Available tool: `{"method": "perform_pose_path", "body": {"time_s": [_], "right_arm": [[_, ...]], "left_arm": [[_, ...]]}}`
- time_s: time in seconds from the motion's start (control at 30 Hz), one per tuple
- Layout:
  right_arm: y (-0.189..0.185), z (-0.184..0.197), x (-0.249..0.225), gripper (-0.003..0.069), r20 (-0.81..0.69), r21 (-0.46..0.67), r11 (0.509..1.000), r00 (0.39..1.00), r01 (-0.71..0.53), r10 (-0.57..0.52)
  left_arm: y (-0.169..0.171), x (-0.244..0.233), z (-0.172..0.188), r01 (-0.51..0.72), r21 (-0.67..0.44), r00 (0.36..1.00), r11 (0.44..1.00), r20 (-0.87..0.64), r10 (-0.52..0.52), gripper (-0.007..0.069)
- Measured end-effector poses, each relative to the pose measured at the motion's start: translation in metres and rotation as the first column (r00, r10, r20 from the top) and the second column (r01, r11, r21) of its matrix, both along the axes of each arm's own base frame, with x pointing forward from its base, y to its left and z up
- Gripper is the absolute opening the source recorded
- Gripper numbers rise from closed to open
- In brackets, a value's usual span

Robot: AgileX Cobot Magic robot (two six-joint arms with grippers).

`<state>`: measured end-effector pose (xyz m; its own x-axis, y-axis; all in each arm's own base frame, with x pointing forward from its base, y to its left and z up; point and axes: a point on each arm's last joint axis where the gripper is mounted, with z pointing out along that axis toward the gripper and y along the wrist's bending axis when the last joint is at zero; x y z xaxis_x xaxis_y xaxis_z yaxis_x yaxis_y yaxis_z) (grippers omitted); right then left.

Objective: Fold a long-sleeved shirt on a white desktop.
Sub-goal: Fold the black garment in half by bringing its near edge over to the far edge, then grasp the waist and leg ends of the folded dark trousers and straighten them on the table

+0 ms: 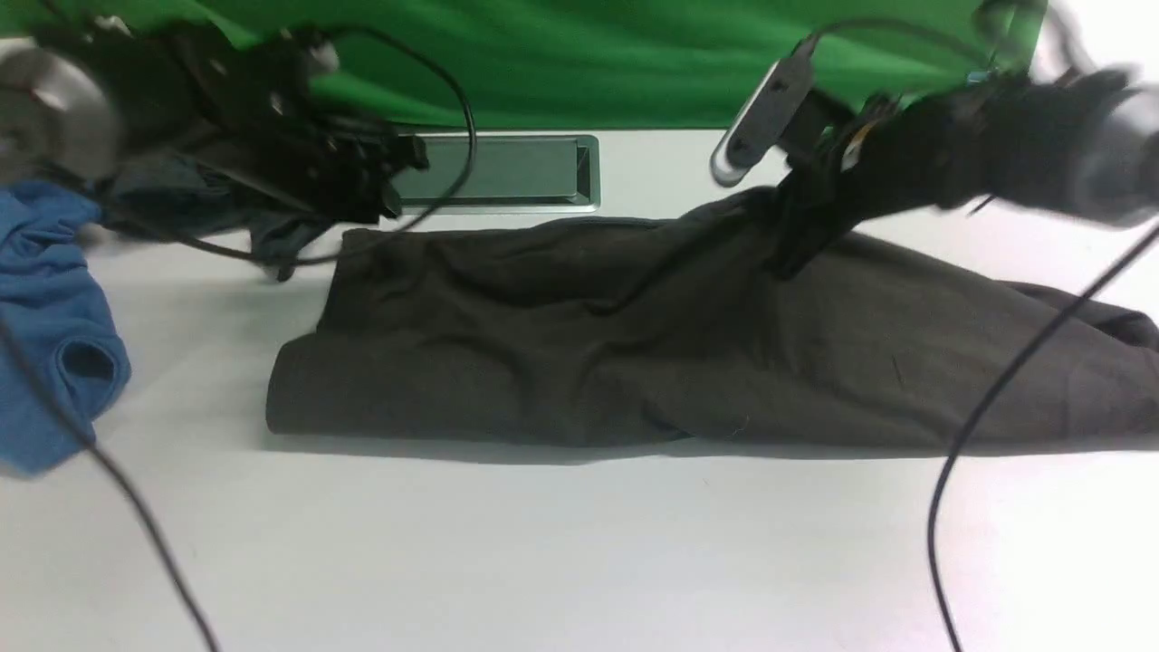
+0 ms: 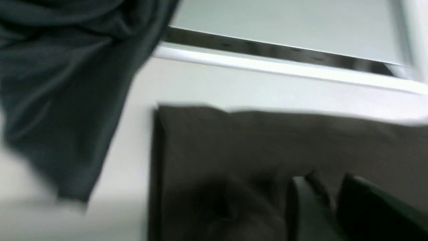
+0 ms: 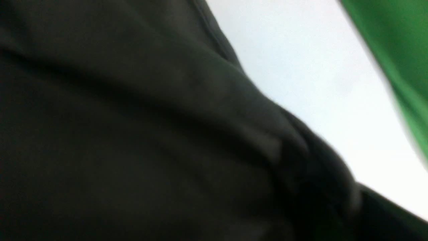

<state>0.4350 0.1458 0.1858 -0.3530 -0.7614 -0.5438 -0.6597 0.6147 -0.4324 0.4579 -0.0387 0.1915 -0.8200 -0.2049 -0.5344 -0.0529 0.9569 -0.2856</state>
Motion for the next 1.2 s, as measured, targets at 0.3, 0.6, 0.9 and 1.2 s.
{"method": "perform_pose_path", "body": {"time_s": [0.3, 0.6, 0.9, 1.2], "right_arm": [[-0.004, 0.033, -0.01, 0.0676, -0.046, 0.136, 0.978, 0.987, 0.156, -0.151], [-0.029, 0.146, -0.078, 0.0549, -0.208, 0.319, 0.836, 0.894, 0.446, -0.397], [-0.035, 0.142, -0.096, 0.0542, -0.356, 0.209, 0.817, 0.82, 0.538, -0.448], [-0.026, 0.142, -0.099, 0.0542, -0.361, 0.209, 0.831, 0.83, 0.516, -0.424]], "left_arm": [[0.007, -0.006, 0.043, 0.04, 0.064, 0.999, 0.997, 0.03, -0.042, 0.0664], [0.049, -0.085, 0.063, 0.016, 0.05, 0.944, 0.999, -0.331, 0.001, 0.0693], [0.03, -0.132, -0.019, -0.184, -0.182, 0.921, 0.966, -0.376, 0.104, 0.0693], [0.037, -0.121, -0.034, -0.252, -0.164, 0.94, 0.954, -0.274, 0.201, 0.0694]]}}
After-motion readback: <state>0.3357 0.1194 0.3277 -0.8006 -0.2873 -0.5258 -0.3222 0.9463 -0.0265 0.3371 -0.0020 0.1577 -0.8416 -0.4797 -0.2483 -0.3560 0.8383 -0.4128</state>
